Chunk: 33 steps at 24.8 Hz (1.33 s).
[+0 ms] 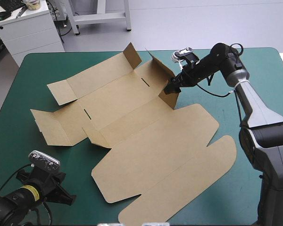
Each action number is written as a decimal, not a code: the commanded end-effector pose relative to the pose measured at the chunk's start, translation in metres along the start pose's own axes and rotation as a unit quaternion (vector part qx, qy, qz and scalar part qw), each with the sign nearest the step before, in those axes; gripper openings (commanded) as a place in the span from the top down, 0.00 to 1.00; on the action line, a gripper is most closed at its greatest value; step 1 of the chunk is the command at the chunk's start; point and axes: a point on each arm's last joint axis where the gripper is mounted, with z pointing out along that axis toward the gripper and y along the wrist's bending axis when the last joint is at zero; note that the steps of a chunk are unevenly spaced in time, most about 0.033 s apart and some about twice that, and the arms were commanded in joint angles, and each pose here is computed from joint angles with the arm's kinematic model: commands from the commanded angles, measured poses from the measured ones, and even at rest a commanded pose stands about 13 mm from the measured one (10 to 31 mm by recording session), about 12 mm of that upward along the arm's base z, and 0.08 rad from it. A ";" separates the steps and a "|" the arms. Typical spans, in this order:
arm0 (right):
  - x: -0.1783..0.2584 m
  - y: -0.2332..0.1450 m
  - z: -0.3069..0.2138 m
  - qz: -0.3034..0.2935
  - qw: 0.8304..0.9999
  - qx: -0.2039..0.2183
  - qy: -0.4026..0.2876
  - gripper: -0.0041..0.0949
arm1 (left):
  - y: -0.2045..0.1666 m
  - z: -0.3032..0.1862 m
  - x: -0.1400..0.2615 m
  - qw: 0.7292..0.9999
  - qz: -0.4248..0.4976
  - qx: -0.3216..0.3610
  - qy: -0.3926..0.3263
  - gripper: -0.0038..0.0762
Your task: Fold the box
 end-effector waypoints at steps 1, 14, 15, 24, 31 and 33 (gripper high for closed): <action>-0.016 0.012 -0.012 -0.019 0.999 -0.001 -0.037 0.11 | 0.000 -0.006 -0.011 0.999 -0.003 0.002 -0.036 0.96; -0.008 -0.010 0.033 0.008 1.000 -0.011 -0.019 0.84 | 0.000 -0.006 -0.011 0.999 -0.003 0.002 -0.036 0.96; -0.008 -0.010 0.034 0.008 1.000 -0.012 -0.019 0.92 | 0.000 -0.006 -0.011 0.999 -0.003 0.002 -0.036 0.96; -0.018 -0.006 0.022 -0.041 0.999 -0.007 -0.034 0.98 | 0.000 -0.006 -0.011 0.999 -0.003 0.002 -0.038 0.96; -0.038 0.008 -0.012 -0.148 0.987 0.000 -0.054 0.98 | 0.001 -0.017 -0.022 0.998 -0.004 0.001 -0.062 0.96; -0.044 0.011 -0.021 -0.162 0.984 0.007 -0.070 0.98 | 0.002 -0.027 -0.031 0.997 -0.005 0.001 -0.082 0.96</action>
